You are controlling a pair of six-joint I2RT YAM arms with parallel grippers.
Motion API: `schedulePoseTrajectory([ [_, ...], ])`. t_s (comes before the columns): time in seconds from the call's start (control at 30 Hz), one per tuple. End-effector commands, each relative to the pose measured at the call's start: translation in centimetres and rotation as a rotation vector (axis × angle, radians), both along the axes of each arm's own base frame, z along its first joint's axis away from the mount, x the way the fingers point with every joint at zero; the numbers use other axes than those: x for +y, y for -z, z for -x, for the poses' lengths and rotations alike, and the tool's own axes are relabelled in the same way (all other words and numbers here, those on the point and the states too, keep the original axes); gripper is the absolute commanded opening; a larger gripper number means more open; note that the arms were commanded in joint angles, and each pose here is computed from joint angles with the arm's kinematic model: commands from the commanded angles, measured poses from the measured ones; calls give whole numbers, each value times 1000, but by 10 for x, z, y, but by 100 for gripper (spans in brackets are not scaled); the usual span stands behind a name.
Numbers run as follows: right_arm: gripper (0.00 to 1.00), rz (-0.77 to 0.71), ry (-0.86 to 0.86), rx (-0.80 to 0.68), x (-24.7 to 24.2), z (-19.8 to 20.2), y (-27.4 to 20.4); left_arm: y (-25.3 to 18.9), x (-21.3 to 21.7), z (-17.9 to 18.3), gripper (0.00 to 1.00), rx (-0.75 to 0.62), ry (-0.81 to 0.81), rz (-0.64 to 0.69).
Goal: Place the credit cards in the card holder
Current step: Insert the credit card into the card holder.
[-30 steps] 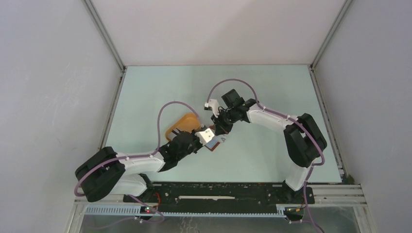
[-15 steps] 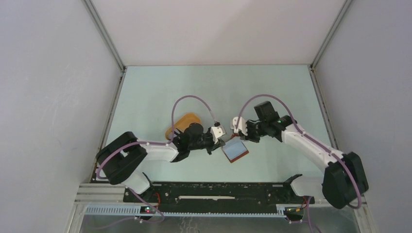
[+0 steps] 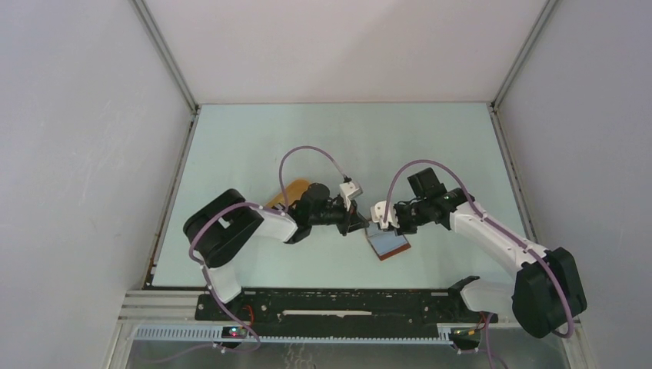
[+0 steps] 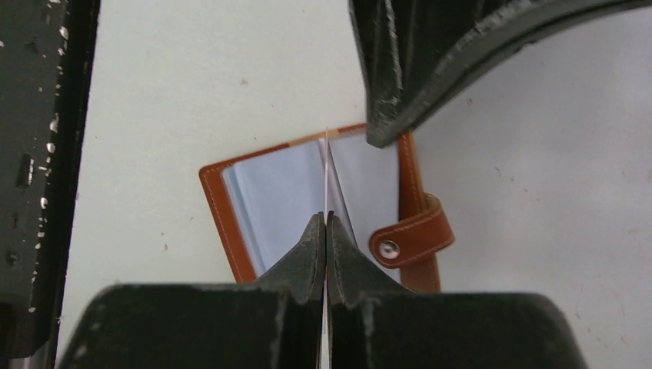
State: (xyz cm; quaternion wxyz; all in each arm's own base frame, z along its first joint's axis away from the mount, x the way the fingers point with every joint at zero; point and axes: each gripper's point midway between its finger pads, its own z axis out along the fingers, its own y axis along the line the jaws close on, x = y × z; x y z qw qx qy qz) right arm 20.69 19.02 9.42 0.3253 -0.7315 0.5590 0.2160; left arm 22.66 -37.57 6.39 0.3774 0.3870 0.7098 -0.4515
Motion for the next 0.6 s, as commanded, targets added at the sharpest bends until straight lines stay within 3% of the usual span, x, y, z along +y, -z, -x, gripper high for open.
schedulePoseTrajectory([
  [0.0, 0, -40, -55, 31, 11, 2, -9, -16, -11, -21, 0, 63, -50, 81],
  [0.37, 0, 30, -65, 117, 5, 10, 6, -17, -8, -40, 0, 55, -88, 71],
  [0.57, 0, 108, 21, 140, 0, -4, 22, -21, -16, -53, 1, 40, -55, 10],
])
